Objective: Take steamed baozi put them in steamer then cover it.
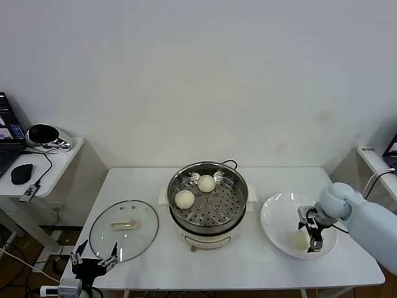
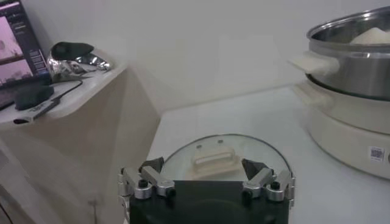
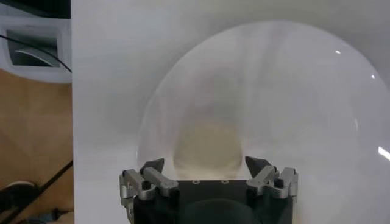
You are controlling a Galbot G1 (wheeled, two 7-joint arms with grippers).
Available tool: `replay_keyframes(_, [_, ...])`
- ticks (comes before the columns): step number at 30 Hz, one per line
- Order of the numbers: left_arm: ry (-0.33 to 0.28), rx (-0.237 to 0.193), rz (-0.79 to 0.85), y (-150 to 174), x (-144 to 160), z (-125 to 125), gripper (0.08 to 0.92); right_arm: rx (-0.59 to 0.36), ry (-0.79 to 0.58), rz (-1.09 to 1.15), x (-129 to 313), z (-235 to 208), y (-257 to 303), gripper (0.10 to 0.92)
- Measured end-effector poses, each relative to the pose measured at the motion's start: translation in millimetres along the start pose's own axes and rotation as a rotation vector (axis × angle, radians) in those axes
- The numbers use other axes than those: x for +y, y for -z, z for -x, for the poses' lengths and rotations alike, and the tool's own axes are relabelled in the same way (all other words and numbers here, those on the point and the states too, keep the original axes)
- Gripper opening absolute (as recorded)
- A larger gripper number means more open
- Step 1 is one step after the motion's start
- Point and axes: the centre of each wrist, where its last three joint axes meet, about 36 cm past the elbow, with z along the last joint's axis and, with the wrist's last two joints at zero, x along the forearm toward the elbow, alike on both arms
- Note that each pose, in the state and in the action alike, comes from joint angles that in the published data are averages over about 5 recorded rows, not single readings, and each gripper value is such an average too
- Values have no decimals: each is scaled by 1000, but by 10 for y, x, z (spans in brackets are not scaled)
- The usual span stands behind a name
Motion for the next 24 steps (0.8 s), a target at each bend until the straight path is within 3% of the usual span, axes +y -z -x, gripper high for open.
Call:
replay_keyframes(4, [0,-1,-1,1,-4,3,823,-3,-2,6,-7,4,-7,758])
replay_keyframes(12, [-3,0,-4,-4,-12,16,823,-8,-5,24,-15,-12,-42,553])
replay_keyframes(24, [-8,-9,-14,7,-43,59,823,-27,-52,46,-157,-459,-112,514])
